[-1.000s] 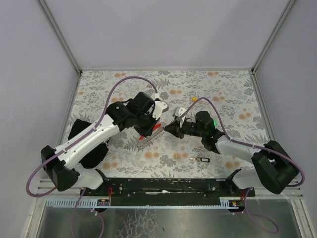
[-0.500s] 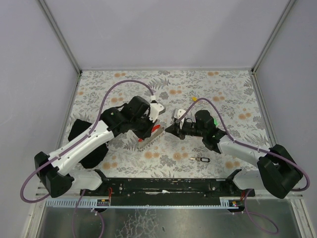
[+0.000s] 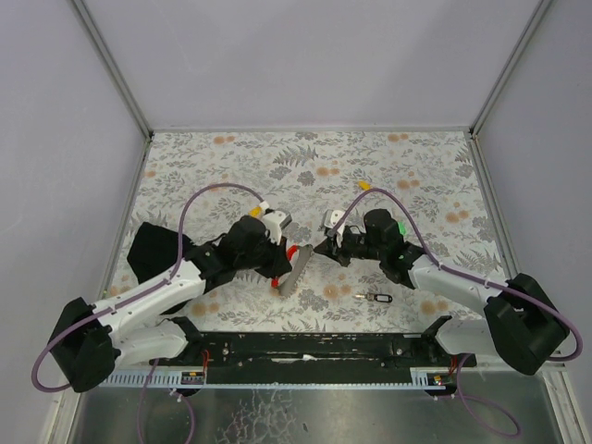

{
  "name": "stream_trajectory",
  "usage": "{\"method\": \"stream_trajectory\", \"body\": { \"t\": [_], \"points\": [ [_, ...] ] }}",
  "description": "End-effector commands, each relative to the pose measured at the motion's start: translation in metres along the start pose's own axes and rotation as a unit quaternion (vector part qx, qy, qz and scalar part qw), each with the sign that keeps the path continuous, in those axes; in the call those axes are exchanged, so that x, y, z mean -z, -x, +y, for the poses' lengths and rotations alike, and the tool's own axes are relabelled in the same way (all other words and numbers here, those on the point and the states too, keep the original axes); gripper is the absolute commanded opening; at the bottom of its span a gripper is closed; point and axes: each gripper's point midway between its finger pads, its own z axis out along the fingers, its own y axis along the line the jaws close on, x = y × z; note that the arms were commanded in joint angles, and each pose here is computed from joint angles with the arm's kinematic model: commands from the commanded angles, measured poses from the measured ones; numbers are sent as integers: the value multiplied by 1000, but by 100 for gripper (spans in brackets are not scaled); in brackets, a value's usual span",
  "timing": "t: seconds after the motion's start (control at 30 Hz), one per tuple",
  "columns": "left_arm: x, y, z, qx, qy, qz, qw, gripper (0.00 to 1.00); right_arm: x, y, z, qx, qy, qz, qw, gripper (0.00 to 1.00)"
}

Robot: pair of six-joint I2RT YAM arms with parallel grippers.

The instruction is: Put the keys on the keyring

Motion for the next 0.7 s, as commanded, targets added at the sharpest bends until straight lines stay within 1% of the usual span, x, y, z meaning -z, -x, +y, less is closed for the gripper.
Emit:
{"method": "stream_trajectory", "body": {
  "t": [0.0, 0.07, 0.17, 0.2, 0.37, 0.5, 0.6, 0.67],
  "points": [
    [-11, 27, -8, 65, -42, -121, 990, 17, 4, 43, -1, 49, 0, -62, 997, 0],
    [-13, 25, 0, 80, -34, -145, 986, 28, 3, 39, -3, 48, -6, -56, 997, 0],
    [-13, 22, 7, 93, -36, -173, 980, 35, 2, 35, -6, 47, -12, -51, 998, 0],
    [-15, 19, 14, 99, -35, -185, 977, 44, 1, 36, -7, 47, -11, -50, 998, 0],
    [-9, 21, 27, 106, -47, -238, 964, 62, -5, 32, -7, 45, 0, -38, 998, 0],
    [6, 30, 32, 95, -68, -300, 947, 67, -10, 29, -7, 42, 9, -31, 999, 0],
    [18, 39, 30, 68, -86, -336, 935, 68, -14, 28, -7, 39, 15, -31, 999, 0],
    [24, 43, 24, 45, -108, -351, 929, 68, -17, 29, -7, 38, 19, -35, 998, 0]
  ]
}}
